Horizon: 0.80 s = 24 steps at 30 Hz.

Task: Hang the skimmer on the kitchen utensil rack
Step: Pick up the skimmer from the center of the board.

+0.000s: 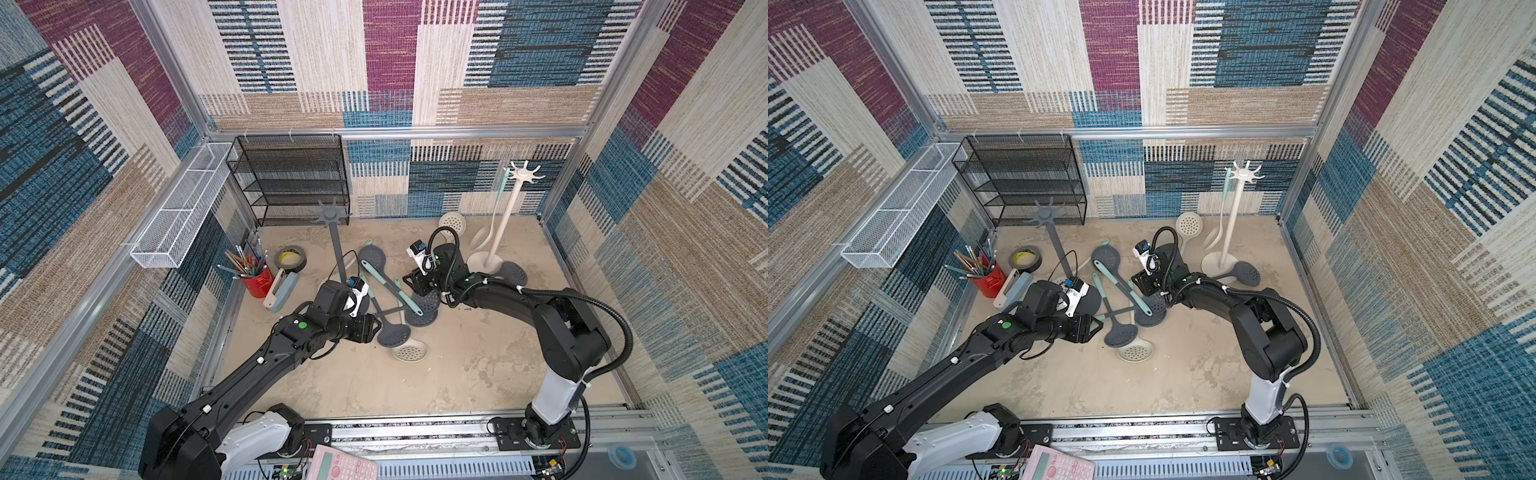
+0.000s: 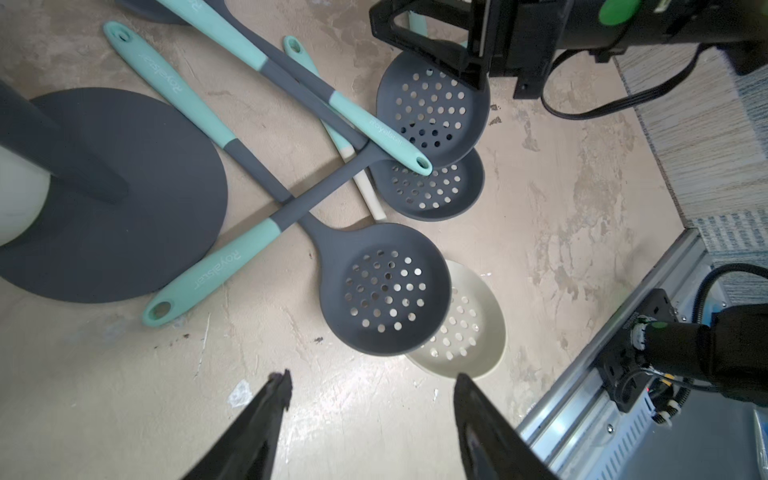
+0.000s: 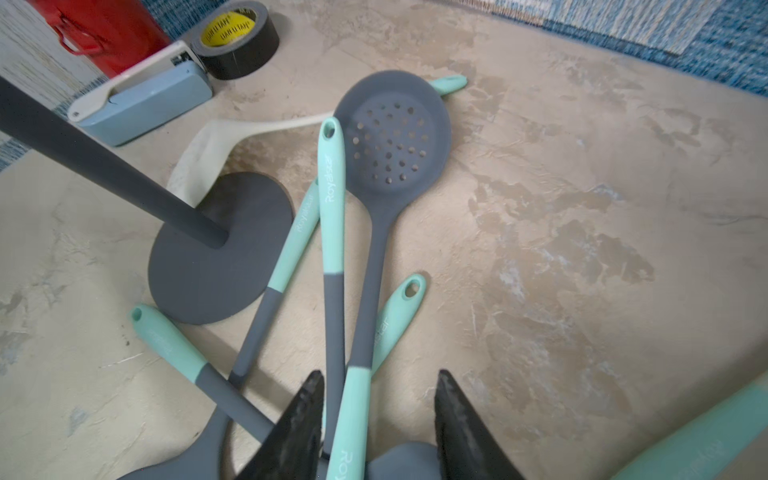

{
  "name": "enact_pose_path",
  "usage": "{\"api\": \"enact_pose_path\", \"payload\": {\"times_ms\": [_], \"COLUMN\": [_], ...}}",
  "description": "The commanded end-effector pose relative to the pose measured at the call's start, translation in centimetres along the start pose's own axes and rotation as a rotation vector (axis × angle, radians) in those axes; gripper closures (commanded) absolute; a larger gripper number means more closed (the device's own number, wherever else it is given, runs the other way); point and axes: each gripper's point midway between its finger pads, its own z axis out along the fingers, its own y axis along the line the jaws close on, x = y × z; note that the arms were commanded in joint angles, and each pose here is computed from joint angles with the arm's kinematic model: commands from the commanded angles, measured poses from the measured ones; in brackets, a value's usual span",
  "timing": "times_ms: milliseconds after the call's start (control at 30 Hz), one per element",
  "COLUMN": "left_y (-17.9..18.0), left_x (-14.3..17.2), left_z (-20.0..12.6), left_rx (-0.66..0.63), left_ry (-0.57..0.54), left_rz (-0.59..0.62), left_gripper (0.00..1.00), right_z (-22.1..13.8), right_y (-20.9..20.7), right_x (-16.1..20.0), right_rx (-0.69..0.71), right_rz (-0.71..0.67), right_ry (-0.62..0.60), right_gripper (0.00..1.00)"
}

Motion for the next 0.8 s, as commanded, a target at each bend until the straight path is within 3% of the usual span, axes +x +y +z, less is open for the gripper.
{"api": "enact_pose_path", "payload": {"times_ms": [0,333,767], "left_y": [1.2,2.3,2.9], "left_x": [0.5,0.2,-0.4], "left_z": [0.1,0.4,0.3], "left_rx": [-0.056,-0.073,-0.065], "left_ry": [0.02,0.02,-0.006], "left_rz": [-0.046,-0.075,-0.09], "left_gripper": [0.35,0.35,0.35], "right_z": [1.1,4.5,6.0], "right_y": [0.4,-0.5,-0.4], "right_x": [1.0,3.6,4.6], "right_rx": [-0.02,0.005,0.007], "right_rz": [-0.028,-0.059,-0.085], "right_ry": [0.059,0.193,0.259], "right_gripper": [0.55,0.59,0.64]}}
